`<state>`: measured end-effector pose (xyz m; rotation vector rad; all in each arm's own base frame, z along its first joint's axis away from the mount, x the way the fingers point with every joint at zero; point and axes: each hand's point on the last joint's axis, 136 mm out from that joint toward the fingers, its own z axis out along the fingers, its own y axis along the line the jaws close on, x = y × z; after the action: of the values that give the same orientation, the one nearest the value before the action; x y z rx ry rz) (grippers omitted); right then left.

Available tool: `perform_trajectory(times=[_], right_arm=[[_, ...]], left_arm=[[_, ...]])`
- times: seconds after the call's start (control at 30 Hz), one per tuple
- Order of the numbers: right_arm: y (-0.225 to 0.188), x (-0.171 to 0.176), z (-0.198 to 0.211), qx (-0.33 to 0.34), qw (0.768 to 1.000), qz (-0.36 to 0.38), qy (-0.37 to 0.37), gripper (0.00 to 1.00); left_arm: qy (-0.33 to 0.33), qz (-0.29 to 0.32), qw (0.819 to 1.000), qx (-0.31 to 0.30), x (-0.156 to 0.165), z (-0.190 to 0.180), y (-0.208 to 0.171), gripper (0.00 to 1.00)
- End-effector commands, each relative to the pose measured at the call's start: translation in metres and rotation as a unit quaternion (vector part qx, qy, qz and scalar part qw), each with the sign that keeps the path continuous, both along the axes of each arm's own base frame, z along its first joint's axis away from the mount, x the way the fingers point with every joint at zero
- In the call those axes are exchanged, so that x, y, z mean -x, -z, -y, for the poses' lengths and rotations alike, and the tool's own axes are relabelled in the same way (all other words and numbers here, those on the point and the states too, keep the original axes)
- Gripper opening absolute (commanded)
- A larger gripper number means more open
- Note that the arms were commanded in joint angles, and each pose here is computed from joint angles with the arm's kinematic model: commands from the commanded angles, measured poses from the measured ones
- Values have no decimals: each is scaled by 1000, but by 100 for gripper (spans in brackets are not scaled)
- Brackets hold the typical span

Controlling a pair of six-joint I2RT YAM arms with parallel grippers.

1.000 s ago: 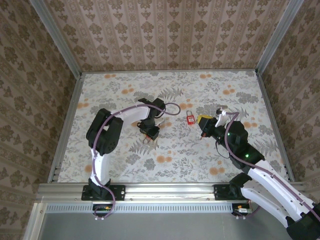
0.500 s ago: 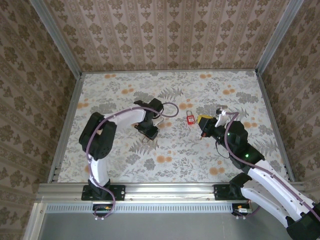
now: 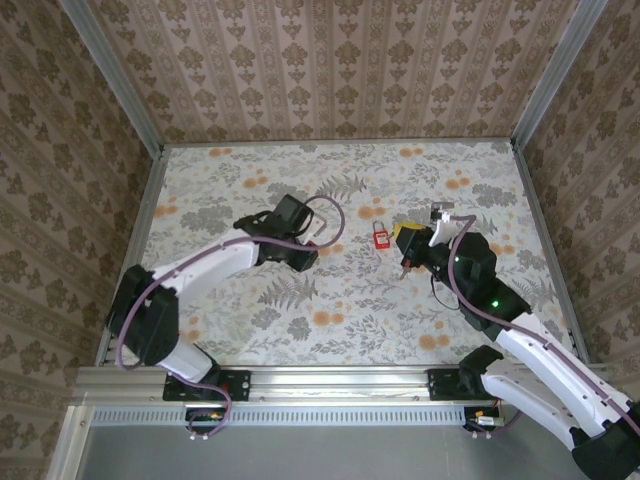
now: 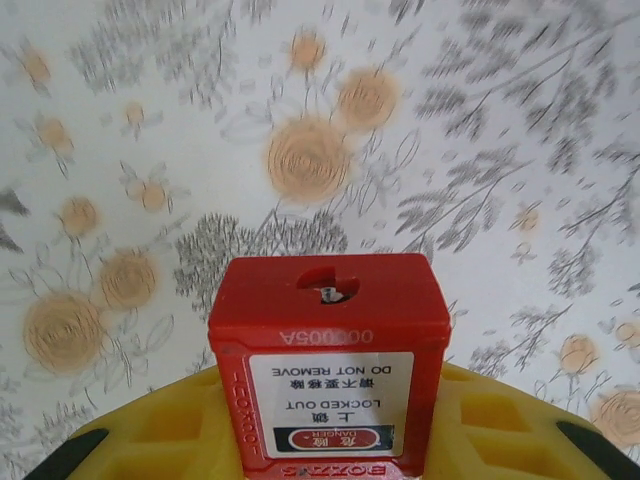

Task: Unlock with the key

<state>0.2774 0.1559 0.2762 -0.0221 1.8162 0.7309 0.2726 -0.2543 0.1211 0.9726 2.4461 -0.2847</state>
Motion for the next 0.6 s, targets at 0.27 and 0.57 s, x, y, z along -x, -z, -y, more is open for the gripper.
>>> perform_trajectory(times=[0.27, 0.57], right_arm=[[-41, -7, -46, 7, 998, 22, -55, 1], [-32, -10, -88, 17, 996, 1, -93, 0]], left_arm=[[96, 253, 948, 168, 26, 45, -88, 40], [127, 305, 926, 181, 47, 57, -110, 37]])
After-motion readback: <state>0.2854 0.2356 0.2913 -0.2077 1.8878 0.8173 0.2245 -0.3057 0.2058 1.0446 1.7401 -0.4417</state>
